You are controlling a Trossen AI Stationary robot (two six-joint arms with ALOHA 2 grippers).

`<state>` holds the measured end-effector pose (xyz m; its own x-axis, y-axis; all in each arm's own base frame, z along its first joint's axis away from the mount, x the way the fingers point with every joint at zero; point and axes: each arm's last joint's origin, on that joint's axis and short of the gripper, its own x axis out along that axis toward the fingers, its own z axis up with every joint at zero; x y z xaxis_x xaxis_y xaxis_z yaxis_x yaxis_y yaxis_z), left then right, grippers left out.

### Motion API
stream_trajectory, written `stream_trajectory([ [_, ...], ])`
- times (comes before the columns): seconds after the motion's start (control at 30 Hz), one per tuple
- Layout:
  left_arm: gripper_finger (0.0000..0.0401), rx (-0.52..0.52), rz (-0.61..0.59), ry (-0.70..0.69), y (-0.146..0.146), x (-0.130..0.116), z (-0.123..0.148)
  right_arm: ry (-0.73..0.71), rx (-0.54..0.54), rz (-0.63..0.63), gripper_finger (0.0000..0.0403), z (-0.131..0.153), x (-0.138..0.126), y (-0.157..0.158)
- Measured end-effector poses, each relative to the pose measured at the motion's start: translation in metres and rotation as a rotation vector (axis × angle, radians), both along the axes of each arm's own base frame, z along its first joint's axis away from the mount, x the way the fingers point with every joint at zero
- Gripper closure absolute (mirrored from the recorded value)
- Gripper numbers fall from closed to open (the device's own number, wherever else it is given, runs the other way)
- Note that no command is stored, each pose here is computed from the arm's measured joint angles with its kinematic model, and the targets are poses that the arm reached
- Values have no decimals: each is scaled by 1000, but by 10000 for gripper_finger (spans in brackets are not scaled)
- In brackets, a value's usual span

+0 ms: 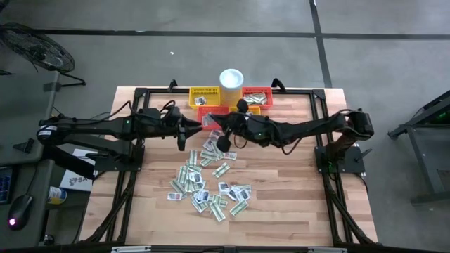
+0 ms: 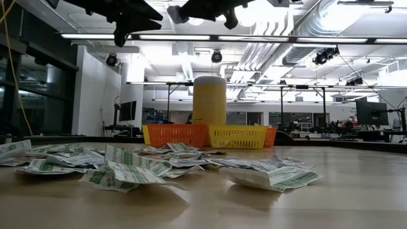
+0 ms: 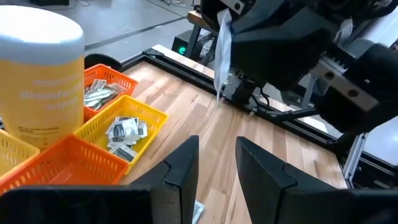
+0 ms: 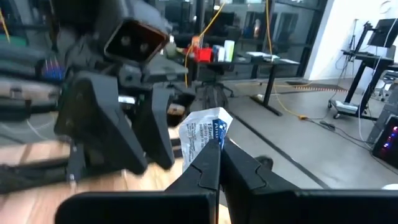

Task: Pick & Place First Aid Supplies
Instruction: Put the blue alcohol pad into the top yellow basket

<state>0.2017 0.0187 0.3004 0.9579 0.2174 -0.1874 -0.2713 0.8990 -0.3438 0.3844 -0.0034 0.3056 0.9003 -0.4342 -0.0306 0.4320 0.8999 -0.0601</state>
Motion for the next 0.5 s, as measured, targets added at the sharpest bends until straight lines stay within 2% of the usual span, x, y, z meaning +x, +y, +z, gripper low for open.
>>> stream_trajectory([
  [0.27,295,31,0,-57,1,9,2,-62,30,-14,403,-1,4,1],
  [0.5,295,44,78,-64,3,9,3,-57,34,-9,403,-2,4,8],
])
